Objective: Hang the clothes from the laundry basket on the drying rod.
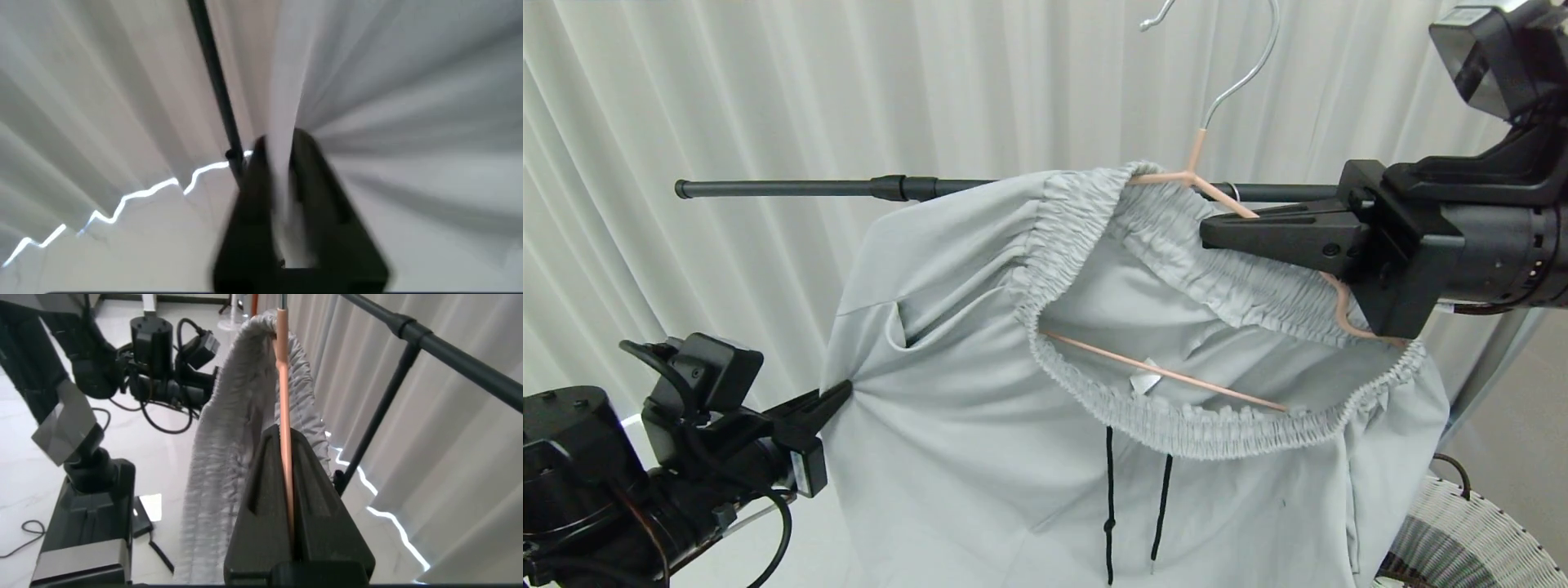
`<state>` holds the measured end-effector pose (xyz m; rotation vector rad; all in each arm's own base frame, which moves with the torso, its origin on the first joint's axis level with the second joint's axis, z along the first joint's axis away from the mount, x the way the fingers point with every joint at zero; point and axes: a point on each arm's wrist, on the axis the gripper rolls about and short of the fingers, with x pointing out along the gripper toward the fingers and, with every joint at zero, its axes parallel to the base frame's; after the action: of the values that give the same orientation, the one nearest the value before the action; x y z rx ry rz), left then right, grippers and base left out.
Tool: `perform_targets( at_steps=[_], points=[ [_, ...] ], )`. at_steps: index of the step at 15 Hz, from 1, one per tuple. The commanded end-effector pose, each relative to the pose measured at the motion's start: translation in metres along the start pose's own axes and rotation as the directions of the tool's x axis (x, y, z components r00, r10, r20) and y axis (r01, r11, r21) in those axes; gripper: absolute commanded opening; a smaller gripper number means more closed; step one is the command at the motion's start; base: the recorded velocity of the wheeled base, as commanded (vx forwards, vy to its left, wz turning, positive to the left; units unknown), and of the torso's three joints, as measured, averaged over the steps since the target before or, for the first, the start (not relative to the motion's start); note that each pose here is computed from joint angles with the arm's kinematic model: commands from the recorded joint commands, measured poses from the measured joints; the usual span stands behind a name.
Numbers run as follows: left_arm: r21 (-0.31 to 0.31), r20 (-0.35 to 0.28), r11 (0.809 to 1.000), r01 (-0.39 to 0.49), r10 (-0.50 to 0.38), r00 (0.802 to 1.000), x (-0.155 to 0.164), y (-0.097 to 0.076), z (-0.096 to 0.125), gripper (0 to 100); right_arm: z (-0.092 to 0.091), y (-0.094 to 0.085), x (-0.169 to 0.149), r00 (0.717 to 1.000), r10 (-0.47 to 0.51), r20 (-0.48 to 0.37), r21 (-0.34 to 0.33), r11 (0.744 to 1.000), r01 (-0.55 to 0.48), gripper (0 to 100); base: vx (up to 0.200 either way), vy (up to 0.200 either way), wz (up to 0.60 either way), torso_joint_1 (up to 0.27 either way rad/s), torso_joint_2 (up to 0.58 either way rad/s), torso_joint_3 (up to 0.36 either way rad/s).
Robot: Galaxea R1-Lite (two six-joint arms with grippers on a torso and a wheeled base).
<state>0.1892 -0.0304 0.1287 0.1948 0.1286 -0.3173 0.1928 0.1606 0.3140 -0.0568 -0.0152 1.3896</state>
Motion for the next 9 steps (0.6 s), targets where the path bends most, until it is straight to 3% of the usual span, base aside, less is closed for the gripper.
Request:
perform_targets(
  at_steps=[1,7,9],
  points=[
    [-0.013,-0.029,0.998,-0.054,0.054,0.998,-0.0045,0.0094,-0.0065,0,-0.0003,-0.0025,-0.0017,1.0,-0.012,0.0,-0.002,1.0,0.012,0,0.0,0.0,0.0,0.0,0.0,0.0],
    [-0.015,-0.041,0.996,-0.083,0.082,0.996,-0.0066,0.0145,-0.009,0,0.0017,-0.0022,-0.0021,1.0,-0.012,0.007,-0.006,1.0,0.012,0,0.0,0.0,0.0,0.0,0.0,0.0],
    [0.009,-0.035,0.997,-0.08,0.08,0.996,-0.0087,0.0137,-0.0086,0,0.0019,-0.0022,-0.0021,1.0,-0.012,0.008,-0.007,1.0,0.012,0,0.0,0.0,0.0,0.0,0.0,0.0]
  ],
)
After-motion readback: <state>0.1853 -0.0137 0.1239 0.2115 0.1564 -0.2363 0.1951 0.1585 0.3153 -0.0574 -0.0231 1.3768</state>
